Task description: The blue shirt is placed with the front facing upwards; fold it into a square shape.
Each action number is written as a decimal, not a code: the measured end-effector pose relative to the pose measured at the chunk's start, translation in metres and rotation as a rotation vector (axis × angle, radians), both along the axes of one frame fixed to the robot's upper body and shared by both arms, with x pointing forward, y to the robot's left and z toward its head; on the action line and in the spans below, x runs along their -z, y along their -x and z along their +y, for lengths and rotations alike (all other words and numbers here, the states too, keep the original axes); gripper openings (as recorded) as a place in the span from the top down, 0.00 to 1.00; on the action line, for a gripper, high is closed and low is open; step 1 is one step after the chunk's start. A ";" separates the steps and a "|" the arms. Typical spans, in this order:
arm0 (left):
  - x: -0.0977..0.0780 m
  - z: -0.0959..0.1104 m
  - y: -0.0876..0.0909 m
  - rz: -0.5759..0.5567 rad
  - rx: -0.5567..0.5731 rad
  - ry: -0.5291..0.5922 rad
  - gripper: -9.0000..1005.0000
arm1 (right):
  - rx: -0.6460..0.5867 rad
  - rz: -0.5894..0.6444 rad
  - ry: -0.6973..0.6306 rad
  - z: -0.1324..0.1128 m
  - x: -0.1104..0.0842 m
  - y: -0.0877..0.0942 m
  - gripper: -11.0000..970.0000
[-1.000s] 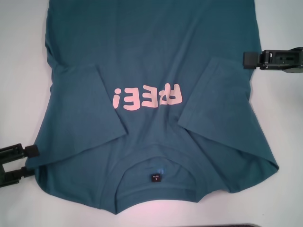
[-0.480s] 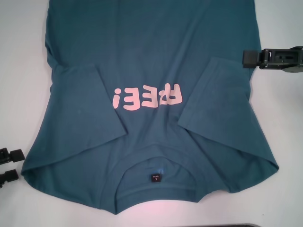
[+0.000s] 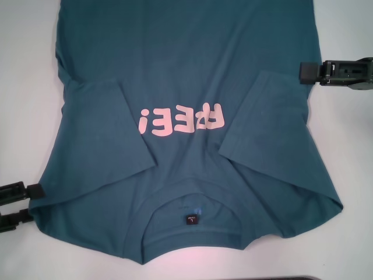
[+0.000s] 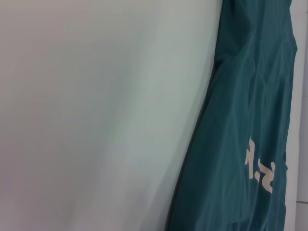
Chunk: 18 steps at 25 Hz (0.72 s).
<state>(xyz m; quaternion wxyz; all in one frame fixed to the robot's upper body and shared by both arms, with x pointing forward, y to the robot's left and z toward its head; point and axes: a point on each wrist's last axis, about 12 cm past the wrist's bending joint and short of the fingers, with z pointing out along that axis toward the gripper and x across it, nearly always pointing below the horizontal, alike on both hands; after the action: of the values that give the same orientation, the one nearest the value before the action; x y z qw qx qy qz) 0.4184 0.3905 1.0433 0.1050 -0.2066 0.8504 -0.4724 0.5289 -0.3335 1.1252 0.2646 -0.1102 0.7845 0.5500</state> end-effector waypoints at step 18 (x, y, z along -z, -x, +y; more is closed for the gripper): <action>-0.005 -0.002 -0.006 -0.015 0.005 0.013 0.24 | 0.000 0.008 -0.010 0.000 0.001 0.001 0.23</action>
<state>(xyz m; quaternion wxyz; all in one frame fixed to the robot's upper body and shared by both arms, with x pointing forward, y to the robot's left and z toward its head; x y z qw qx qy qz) 0.4240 0.3884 1.0482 0.1088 -0.2013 0.8470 -0.4798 0.5278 -0.3337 1.1239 0.2620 -0.1065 0.7828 0.5542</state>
